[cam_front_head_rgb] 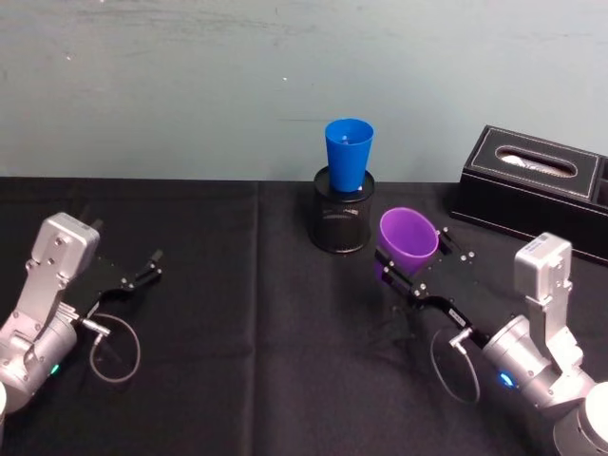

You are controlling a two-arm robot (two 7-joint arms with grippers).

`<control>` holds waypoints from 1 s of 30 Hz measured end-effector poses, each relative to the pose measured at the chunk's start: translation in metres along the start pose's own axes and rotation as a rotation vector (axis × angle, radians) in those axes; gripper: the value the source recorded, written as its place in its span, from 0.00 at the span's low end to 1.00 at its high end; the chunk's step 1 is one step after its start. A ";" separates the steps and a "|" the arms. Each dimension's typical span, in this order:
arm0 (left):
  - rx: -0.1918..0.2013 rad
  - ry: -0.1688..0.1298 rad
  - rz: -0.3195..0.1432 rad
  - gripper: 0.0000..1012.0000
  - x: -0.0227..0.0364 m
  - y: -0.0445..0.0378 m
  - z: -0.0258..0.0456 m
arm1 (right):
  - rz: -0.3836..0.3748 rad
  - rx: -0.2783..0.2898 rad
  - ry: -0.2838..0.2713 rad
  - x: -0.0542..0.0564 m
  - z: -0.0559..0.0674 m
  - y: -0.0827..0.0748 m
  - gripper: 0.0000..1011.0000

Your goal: Pick up one cup with a gripper and tap it against the other cup.

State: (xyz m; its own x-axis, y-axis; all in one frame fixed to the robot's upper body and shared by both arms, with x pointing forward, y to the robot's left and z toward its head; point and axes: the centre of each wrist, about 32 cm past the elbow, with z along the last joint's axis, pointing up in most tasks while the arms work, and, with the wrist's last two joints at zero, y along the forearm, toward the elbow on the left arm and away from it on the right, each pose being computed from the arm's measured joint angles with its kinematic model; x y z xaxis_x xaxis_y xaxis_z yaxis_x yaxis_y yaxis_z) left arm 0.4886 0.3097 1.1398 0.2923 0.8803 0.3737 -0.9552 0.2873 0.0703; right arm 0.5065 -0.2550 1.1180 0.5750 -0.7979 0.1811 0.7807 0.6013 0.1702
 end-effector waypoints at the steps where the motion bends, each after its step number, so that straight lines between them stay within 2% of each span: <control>1: 0.000 0.000 0.000 1.00 0.0000 0.0000 0.0000 | -0.003 0.004 0.000 0.000 0.000 0.000 0.73; 6: 0.000 0.000 0.000 1.00 0.0000 0.0000 0.0000 | -0.015 0.023 0.002 0.002 0.001 -0.001 0.73; 30: 0.000 0.000 0.000 1.00 0.0000 0.0000 0.0000 | -0.011 0.019 0.000 0.001 0.001 -0.001 0.73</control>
State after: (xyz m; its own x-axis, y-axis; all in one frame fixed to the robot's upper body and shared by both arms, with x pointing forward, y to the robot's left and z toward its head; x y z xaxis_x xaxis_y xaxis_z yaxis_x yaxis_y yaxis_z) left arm 0.4886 0.3097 1.1398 0.2923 0.8803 0.3738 -0.9553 0.2873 0.0703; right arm 0.5062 -0.2565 1.1192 0.5661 -0.8047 0.1788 0.7824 0.5928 0.1909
